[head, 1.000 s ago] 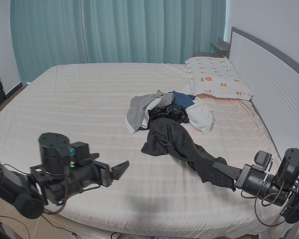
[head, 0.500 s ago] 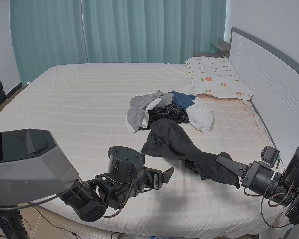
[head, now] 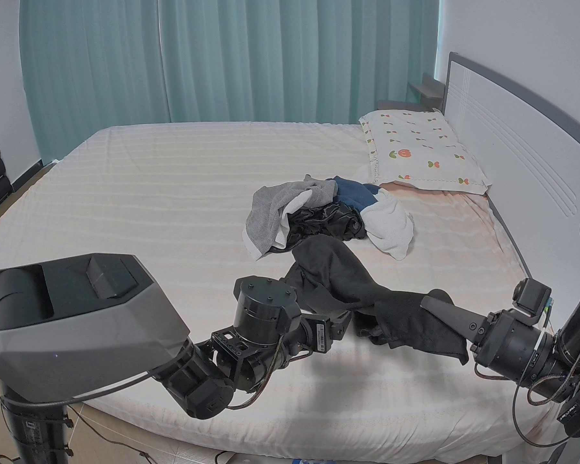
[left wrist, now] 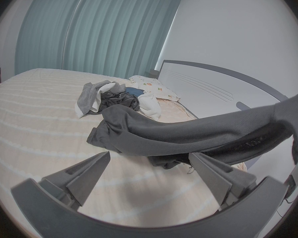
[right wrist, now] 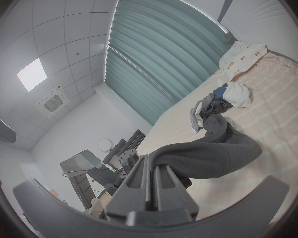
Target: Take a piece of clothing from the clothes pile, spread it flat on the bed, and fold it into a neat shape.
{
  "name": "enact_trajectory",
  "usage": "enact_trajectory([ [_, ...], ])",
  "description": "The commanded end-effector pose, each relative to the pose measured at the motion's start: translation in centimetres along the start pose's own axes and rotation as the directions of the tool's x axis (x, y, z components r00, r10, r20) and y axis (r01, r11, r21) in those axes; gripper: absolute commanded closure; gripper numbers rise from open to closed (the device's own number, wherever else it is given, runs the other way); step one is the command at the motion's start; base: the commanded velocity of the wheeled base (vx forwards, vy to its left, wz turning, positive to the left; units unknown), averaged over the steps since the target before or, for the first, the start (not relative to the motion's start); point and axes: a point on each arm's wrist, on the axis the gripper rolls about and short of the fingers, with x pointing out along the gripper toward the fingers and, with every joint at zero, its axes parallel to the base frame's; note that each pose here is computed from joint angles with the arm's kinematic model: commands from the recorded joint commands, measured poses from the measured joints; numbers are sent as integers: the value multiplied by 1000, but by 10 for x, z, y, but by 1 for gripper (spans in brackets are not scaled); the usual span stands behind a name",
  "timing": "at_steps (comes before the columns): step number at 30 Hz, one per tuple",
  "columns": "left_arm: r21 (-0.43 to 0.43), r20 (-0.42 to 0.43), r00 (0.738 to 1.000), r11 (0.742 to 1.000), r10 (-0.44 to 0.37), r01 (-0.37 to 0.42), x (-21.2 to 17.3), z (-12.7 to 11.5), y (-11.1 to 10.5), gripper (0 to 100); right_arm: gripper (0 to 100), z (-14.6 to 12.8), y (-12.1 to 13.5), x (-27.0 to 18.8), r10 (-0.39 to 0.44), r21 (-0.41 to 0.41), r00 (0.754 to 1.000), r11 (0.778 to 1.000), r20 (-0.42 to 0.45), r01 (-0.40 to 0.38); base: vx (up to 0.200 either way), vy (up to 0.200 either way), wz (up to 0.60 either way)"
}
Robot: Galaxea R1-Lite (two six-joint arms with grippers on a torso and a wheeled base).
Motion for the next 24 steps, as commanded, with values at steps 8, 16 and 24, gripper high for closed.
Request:
enact_trajectory([
  [8,-135,20,1000,991,24,-21,14,4,12,0,100,27,24,18,131,-170,985,979,114,-111,0,0,0],
  [16,-224,14,997,972,78,-73,43,-6,38,0,100,42,40,23,193,-193,973,967,128,-166,0,0,0],
  [24,-271,2,995,957,103,-98,55,-12,57,0,100,50,47,25,221,-202,964,961,148,-189,0,0,0],
])
